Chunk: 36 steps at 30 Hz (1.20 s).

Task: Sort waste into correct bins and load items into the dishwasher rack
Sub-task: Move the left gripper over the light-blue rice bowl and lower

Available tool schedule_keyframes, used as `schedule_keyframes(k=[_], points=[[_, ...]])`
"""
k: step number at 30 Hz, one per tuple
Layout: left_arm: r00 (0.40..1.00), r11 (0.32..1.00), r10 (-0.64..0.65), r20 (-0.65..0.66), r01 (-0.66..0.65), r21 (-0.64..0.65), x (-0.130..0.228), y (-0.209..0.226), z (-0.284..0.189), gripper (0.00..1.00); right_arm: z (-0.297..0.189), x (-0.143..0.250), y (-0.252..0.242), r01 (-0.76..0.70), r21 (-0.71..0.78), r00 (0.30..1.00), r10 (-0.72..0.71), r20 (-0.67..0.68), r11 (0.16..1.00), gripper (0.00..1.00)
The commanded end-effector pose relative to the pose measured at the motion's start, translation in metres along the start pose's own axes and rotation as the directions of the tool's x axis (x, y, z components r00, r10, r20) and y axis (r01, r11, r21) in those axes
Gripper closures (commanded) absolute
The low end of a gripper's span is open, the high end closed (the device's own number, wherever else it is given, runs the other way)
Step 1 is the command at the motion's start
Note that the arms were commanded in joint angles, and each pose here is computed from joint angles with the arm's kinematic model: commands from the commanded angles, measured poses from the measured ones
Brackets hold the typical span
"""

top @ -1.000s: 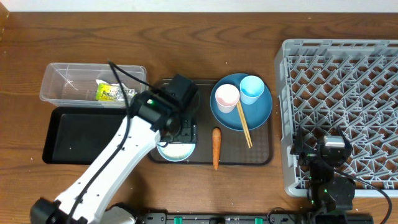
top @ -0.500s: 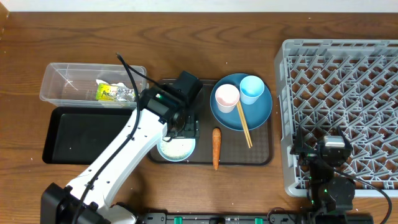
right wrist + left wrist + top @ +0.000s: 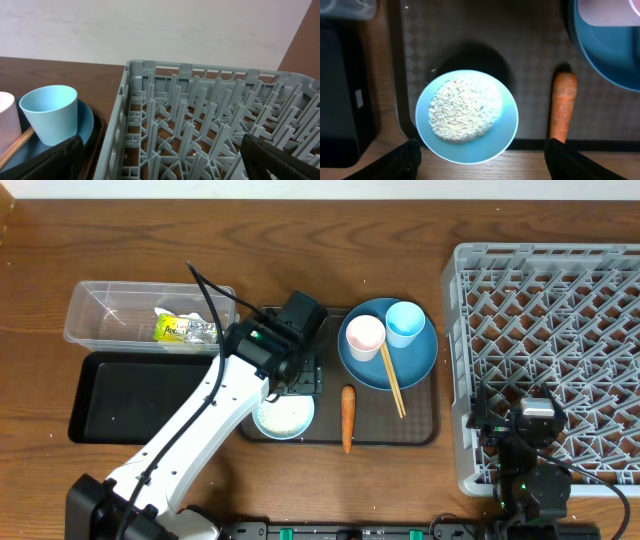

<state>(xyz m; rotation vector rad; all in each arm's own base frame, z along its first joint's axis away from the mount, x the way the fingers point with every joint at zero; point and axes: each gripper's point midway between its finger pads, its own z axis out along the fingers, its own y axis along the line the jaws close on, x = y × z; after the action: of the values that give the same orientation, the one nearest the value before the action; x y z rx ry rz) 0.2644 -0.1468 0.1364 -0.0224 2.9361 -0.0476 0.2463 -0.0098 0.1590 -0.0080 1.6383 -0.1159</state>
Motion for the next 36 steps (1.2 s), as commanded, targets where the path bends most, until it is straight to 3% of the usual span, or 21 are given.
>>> schedule_keyframes(k=[1,20,24,30,36], points=[[1.000,0.999,0.004,0.011,-0.003,-0.038,-0.001,0.006,0.002,0.18,0.000,0.002,0.000,0.011,0.001,1.000,-0.011,-0.010,1.000,0.01],[0.996,0.996,0.001,0.094,0.008,-0.093,-0.018,0.014,0.000,0.18,0.000,0.002,0.000,0.011,0.001,1.000,-0.011,-0.010,1.000,0.01],[0.994,0.994,0.002,0.107,0.010,-0.106,-0.020,0.016,0.000,0.22,0.000,0.002,0.000,0.011,0.001,1.000,-0.011,-0.010,1.000,0.01],[1.000,1.000,0.004,0.001,-0.004,-0.013,0.003,0.002,0.012,0.26,0.000,0.002,0.000,0.011,0.001,1.000,-0.011,-0.010,1.000,0.01],[0.997,0.999,-0.036,-0.068,0.034,-0.028,0.028,0.009,0.039,0.28,0.000,0.002,0.000,0.011,0.001,1.000,-0.011,-0.010,1.000,0.01]])
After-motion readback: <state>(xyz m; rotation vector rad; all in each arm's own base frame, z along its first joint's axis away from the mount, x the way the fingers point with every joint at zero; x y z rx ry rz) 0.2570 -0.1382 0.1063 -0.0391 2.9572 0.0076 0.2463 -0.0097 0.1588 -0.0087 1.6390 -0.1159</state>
